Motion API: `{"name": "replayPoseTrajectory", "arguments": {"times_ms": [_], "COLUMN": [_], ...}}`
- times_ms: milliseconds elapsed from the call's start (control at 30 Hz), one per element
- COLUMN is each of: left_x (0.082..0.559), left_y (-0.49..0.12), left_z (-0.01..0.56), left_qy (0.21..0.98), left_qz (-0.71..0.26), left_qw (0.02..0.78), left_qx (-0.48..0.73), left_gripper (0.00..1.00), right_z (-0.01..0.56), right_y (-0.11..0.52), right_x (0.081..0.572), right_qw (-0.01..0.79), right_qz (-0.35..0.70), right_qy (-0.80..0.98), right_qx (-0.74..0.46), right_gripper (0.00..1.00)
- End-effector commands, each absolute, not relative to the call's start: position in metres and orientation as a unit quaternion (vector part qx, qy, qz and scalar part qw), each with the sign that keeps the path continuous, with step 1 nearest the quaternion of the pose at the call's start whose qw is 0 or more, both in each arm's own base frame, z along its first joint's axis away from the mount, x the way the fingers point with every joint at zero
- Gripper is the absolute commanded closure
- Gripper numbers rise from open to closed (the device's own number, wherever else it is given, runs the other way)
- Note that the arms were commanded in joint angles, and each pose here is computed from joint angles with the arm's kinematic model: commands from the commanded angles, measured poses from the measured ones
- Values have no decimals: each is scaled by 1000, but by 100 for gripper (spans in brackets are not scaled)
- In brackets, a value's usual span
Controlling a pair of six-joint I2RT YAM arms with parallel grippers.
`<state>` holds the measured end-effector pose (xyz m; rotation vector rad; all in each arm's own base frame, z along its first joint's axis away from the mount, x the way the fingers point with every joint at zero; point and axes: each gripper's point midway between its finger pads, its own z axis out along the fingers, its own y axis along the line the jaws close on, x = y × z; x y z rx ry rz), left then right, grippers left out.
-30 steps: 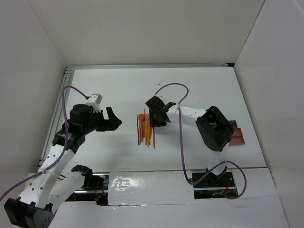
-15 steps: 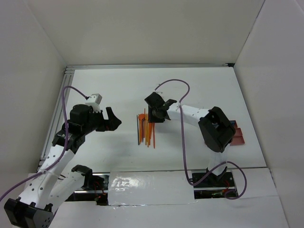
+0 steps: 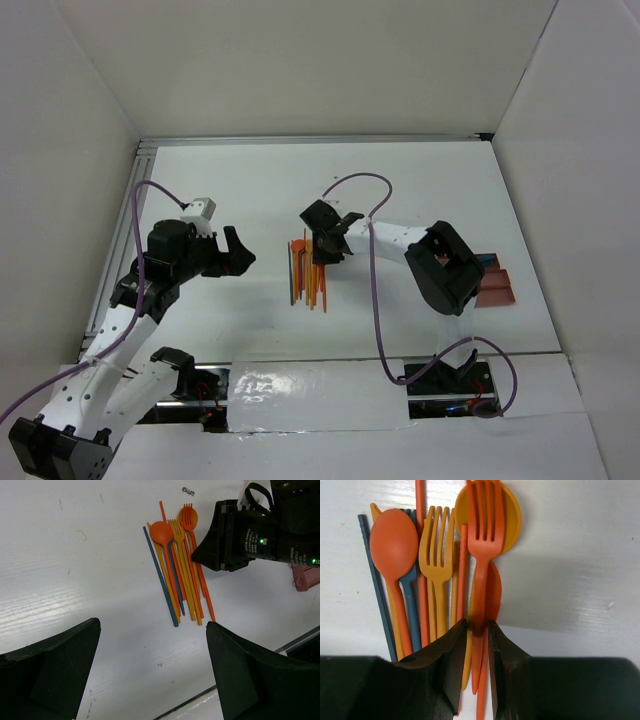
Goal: Sort the eating utensils into containers
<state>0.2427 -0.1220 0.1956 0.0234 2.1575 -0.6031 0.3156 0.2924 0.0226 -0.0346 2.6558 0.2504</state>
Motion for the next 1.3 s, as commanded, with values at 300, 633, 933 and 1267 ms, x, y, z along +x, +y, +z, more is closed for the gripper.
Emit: {"name": "replayPoseTrajectory", "arguments": {"times_ms": [300, 633, 933, 1267], "left_x": [248, 250, 251, 251], "left_y": [-121, -122, -127, -131], "left_z": [202, 198, 196, 196], "left_qy": [857, 857, 858, 857], "left_qz": [-238, -238, -250, -257], "left_qw": [457, 456, 447, 446], "left_qx": [14, 20, 27, 32], "left_gripper": [0, 0, 0, 0], "right_z": [35, 111, 147, 146], "right_y": [285, 284, 184, -1], "right_x": [326, 332, 329, 279], "right_qw": [261, 307, 337, 352], "right_qz": [62, 119, 68, -12], "right_qy": [963, 943, 916, 776], "right_qx": [6, 37, 208, 524], "right_gripper": [99, 100, 100, 100]}}
